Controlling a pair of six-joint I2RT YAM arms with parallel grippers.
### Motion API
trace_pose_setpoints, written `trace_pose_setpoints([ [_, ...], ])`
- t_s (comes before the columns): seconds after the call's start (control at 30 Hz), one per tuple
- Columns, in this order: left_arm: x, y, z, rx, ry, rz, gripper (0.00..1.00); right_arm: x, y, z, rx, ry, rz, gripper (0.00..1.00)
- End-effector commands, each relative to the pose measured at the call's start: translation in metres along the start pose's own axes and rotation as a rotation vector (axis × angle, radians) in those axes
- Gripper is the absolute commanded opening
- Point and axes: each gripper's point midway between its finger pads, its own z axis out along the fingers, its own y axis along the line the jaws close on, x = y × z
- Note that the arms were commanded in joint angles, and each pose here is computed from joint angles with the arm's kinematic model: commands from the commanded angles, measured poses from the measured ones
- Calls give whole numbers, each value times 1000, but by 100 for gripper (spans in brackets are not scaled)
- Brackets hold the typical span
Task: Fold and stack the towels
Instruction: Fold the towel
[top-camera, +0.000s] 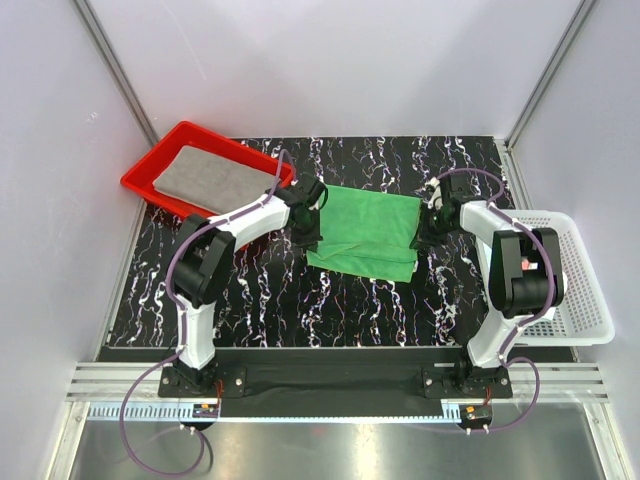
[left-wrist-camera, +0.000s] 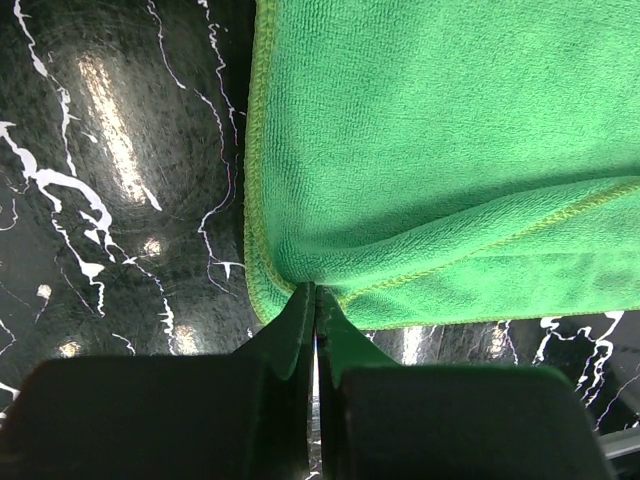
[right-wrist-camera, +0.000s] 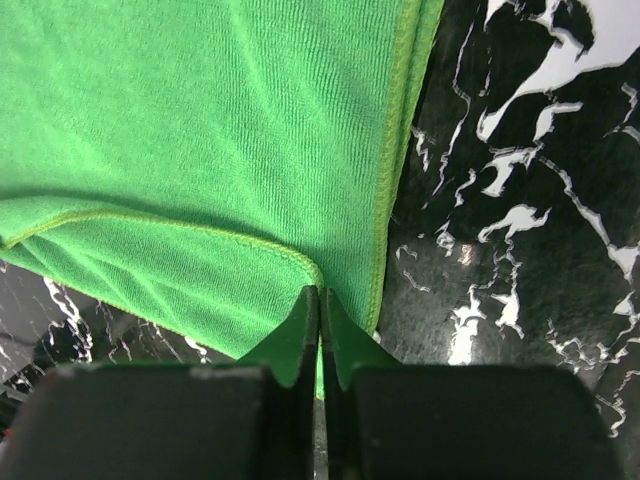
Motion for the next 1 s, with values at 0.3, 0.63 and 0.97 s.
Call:
trace_pose_setpoints([
  [0.3, -17, 10, -28, -12, -86, 19, 0, 13, 13, -35, -55, -91, -38, 0],
  [0.63, -26, -3, -34, 32, -129, 22, 45, 42, 18, -29, -123, -46, 21, 4],
  [0.97, -18, -4, -13, 22, -88, 0, 38, 40, 16, -31, -110, -56, 16, 4],
])
